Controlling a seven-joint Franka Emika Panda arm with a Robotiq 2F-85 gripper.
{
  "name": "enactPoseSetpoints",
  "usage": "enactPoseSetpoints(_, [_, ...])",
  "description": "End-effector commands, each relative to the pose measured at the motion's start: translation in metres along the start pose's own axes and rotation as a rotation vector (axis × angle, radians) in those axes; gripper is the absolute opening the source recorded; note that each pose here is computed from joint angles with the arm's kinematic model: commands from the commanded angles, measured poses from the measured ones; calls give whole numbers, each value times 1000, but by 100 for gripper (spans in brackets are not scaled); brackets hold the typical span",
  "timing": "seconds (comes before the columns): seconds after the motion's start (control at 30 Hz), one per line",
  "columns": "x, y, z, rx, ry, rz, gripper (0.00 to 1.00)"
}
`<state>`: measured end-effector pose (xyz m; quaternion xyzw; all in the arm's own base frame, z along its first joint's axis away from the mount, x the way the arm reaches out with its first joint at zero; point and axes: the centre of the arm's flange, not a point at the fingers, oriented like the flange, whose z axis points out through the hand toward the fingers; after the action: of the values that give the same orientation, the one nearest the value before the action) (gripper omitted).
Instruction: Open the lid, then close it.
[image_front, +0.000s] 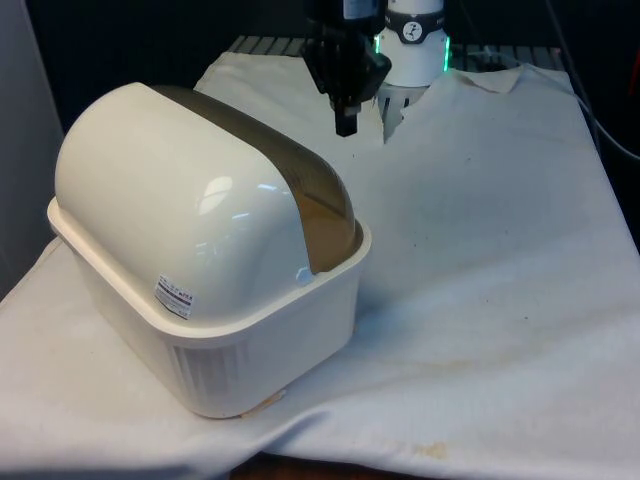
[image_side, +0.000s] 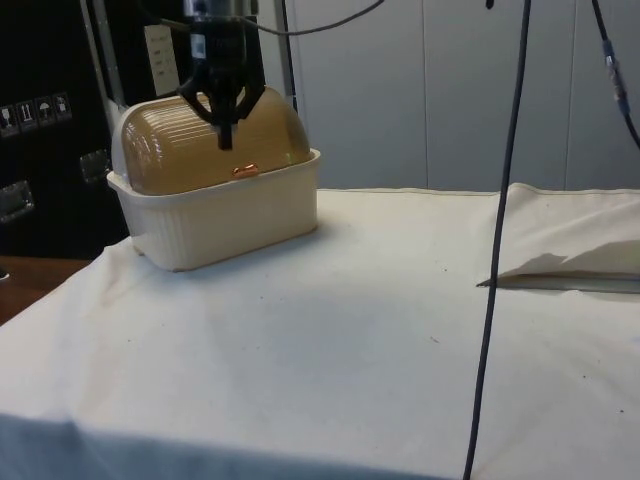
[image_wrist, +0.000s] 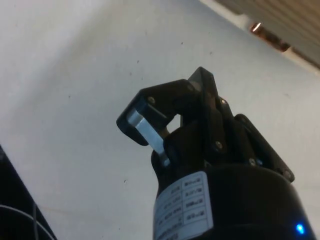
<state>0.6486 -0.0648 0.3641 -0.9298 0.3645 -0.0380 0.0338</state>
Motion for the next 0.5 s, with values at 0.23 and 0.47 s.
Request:
enactPoseSetpoints(0.23, [-23,0,4,17,-29,-13,0])
enactPoseSetpoints(0.47, [-41,0,3,11,-46,-26,0])
